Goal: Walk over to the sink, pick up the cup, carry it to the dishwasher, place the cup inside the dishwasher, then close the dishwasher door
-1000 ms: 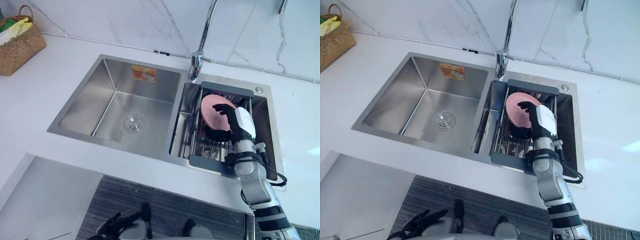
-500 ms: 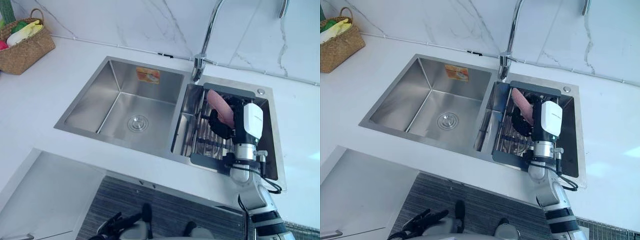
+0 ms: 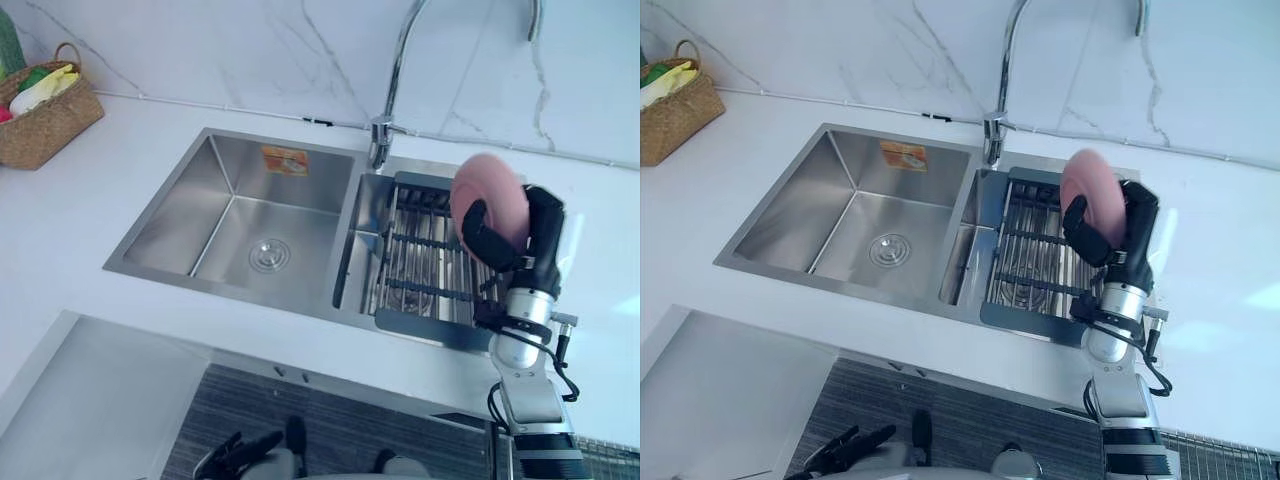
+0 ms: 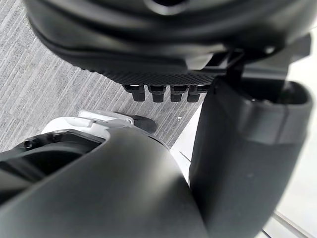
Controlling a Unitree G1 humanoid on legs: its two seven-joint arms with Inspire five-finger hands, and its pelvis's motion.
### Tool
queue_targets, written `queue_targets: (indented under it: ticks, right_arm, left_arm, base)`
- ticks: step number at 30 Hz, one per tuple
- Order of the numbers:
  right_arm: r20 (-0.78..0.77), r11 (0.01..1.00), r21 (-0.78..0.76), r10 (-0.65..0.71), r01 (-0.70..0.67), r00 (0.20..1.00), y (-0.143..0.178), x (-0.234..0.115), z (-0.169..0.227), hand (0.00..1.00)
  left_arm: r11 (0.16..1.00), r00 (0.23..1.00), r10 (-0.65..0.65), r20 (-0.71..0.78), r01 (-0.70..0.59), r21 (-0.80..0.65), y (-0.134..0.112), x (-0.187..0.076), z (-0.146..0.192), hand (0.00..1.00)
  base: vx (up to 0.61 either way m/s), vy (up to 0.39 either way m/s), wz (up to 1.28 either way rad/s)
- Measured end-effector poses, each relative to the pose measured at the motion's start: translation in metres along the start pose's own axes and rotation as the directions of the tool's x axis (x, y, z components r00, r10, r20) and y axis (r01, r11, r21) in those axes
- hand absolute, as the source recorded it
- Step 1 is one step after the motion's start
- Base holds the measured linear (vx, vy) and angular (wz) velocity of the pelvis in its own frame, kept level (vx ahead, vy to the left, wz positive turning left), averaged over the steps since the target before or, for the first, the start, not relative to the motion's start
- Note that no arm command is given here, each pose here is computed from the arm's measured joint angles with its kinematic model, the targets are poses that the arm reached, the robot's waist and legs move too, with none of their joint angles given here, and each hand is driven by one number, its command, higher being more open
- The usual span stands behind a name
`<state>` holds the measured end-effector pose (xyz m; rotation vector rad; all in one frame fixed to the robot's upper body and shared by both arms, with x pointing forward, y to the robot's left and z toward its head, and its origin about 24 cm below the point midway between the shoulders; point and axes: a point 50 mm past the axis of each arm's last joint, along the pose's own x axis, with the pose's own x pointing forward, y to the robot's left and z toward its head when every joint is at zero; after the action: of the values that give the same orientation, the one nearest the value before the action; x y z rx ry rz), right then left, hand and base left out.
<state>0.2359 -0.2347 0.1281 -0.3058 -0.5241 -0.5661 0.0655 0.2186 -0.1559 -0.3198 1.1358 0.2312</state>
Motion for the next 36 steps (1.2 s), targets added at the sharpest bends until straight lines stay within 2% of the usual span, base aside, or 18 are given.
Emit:
queue_targets:
  ticks: [3, 7, 12, 14, 15, 17, 18, 19, 22, 24, 26, 28, 32, 36]
  right_arm:
    - [0.129, 0.985, 0.108, -0.147, 0.134, 0.981, -0.021, 0.007, 0.026, 0.00]
    - [0.280, 0.914, 0.173, -0.402, 0.366, 0.872, -0.067, 0.013, 0.051, 0.00]
    - [0.283, 0.773, 0.275, -0.634, 0.572, 0.720, -0.118, 0.011, 0.059, 0.00]
    - [0.281, 0.714, 0.249, -0.700, 0.655, 0.657, -0.136, 0.008, 0.059, 0.00]
    - [0.276, 0.705, 0.235, -0.708, 0.669, 0.650, -0.139, 0.008, 0.058, 0.00]
    - [0.261, 0.690, 0.144, -0.718, 0.709, 0.646, -0.146, 0.007, 0.050, 0.00]
    - [0.265, 0.683, 0.036, -0.711, 0.730, 0.652, -0.152, 0.007, 0.044, 0.00]
    - [0.267, 0.676, -0.095, -0.690, 0.730, 0.673, -0.158, 0.005, 0.037, 0.00]
    - [0.227, 0.670, -0.320, -0.632, 0.669, 0.741, -0.165, 0.004, 0.020, 0.00]
    - [0.185, 0.674, -0.441, -0.579, 0.593, 0.794, -0.163, 0.006, 0.007, 0.00]
    - [0.124, 0.705, -0.550, -0.462, 0.449, 0.878, -0.149, 0.014, -0.009, 0.00]
    - [0.070, 0.713, -0.596, -0.411, 0.369, 0.909, -0.142, 0.013, -0.022, 0.00]
    - [-0.057, 0.698, -0.671, -0.385, 0.250, 0.921, -0.141, 0.005, -0.054, 0.00]
    - [-0.131, 0.695, -0.698, -0.360, 0.172, 0.924, -0.137, -0.006, -0.070, 0.00]
  left_arm:
    - [1.000, 1.000, 0.008, -0.006, -0.008, 0.014, 0.001, 0.000, -0.002, 1.00]
    - [1.000, 1.000, 0.016, -0.012, -0.015, 0.023, 0.004, -0.002, -0.009, 1.00]
    - [0.998, 0.999, 0.023, -0.033, -0.021, 0.058, 0.007, -0.004, -0.016, 1.00]
    - [0.997, 0.998, 0.023, -0.050, -0.019, 0.078, 0.007, -0.004, -0.017, 1.00]
    - [0.996, 0.998, 0.023, -0.054, -0.019, 0.084, 0.007, -0.004, -0.018, 1.00]
    - [0.995, 0.997, 0.024, -0.068, -0.017, 0.096, 0.008, -0.004, -0.019, 1.00]
    - [0.995, 0.997, 0.018, -0.076, -0.010, 0.097, 0.007, -0.004, -0.019, 1.00]
    - [0.995, 0.996, 0.006, -0.090, 0.003, 0.096, 0.007, -0.005, -0.021, 1.00]
    - [0.997, 0.993, 0.019, -0.116, -0.009, 0.079, 0.009, -0.006, -0.024, 1.00]
    - [0.999, 0.994, 0.034, -0.105, -0.031, 0.030, 0.010, -0.006, -0.025, 1.00]
    - [0.996, 0.996, 0.023, -0.090, -0.031, -0.084, 0.005, -0.006, -0.029, 1.00]
    - [0.994, 0.996, 0.027, -0.088, -0.036, -0.106, 0.007, -0.007, -0.029, 1.00]
    - [0.960, 0.995, -0.022, -0.098, -0.006, -0.278, 0.003, -0.004, -0.018, 1.00]
    - [0.949, 0.994, 0.021, -0.107, -0.054, -0.309, 0.012, -0.005, -0.012, 1.00]
  base:
    - [-0.01, 0.003, -0.20]
    - [-0.03, -0.002, -0.24]
    - [-0.01, -0.012, -0.17]
    - [0.01, 0.000, -0.29]
    - [0.02, -0.003, -0.28]
    - [0.02, -0.008, -0.23]
    - [0.02, -0.013, -0.18]
    - [0.02, -0.013, -0.14]
    - [0.02, -0.002, -0.37]
    - [0.03, 0.003, -0.93]
    - [0.05, -0.015, -1.52]
    - [-0.02, 0.059, -1.03]
    - [-0.09, 0.117, -0.58]
    - [-0.09, 0.126, -0.34]
